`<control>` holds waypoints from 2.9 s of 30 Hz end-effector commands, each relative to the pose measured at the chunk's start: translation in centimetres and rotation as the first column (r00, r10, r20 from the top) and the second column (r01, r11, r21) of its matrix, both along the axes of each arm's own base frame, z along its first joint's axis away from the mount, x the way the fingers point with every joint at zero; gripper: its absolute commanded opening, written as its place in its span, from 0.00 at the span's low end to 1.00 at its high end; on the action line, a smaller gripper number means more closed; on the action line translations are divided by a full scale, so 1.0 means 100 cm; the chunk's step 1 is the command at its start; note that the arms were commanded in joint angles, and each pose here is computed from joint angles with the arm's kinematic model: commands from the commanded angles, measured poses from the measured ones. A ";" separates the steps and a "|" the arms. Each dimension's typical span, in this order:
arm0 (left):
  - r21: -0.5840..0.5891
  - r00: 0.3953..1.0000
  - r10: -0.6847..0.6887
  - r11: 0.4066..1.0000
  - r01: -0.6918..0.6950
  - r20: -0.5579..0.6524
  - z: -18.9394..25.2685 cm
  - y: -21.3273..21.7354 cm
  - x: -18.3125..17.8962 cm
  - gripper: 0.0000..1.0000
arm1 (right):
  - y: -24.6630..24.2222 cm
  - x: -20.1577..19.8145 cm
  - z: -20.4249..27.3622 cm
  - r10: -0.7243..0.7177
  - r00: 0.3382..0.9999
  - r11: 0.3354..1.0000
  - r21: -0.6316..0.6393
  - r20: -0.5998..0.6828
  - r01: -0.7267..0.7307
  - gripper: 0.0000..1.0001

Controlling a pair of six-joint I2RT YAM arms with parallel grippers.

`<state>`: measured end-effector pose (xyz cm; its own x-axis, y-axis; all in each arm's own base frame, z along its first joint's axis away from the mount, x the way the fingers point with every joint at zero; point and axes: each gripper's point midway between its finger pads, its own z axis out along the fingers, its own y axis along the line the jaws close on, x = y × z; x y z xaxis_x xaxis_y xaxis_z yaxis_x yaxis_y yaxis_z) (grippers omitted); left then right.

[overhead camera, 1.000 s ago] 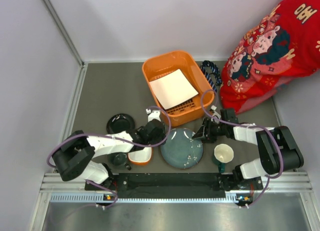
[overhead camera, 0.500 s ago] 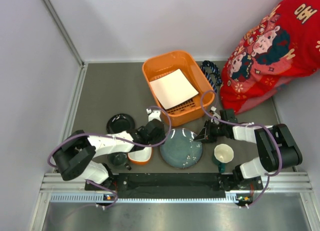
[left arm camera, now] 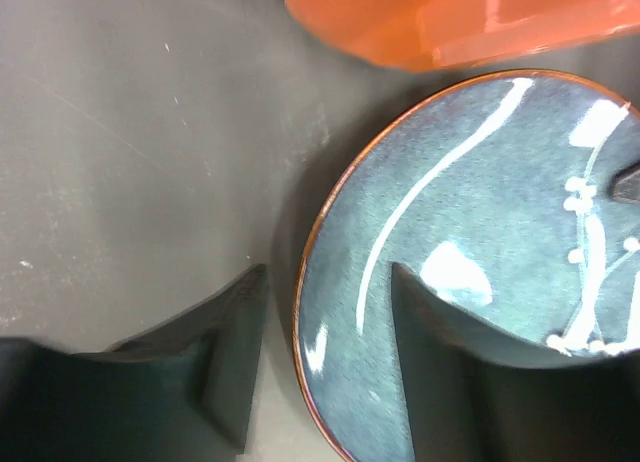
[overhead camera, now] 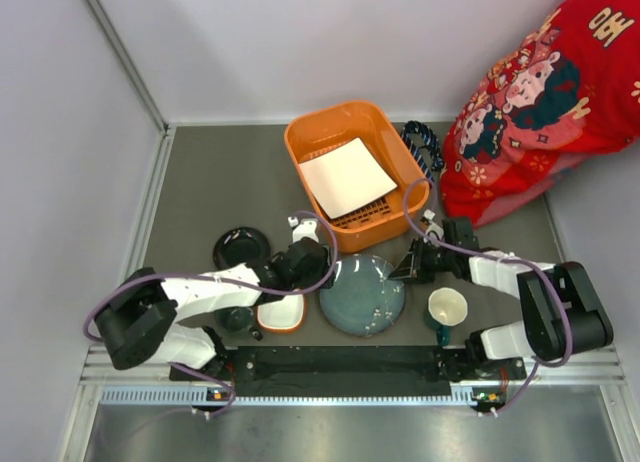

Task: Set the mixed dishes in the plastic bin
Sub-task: Pick up the plate at the center of the board.

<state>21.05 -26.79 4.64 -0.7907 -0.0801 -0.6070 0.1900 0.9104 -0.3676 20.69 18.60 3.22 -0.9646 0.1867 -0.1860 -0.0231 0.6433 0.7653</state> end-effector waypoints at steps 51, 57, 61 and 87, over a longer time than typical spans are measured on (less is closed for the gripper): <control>-0.257 0.977 0.081 0.966 -0.029 0.196 0.126 0.009 0.004 0.79 | 0.006 -0.003 0.186 -0.024 0.931 0.960 0.269 0.365 -0.080 0.00; -0.284 0.974 0.084 0.959 -0.021 0.209 0.138 0.011 0.001 0.79 | 0.006 -0.014 0.202 -0.022 0.929 0.951 0.293 0.370 -0.094 0.00; -0.302 0.970 0.097 0.953 -0.027 0.221 0.149 0.012 0.002 0.79 | 0.006 -0.022 0.212 -0.026 0.923 0.948 0.304 0.384 -0.099 0.00; -0.439 0.935 0.198 0.897 -0.052 0.294 0.204 0.018 0.010 0.80 | -0.002 0.022 0.251 -0.217 0.871 0.926 0.374 0.441 0.041 0.00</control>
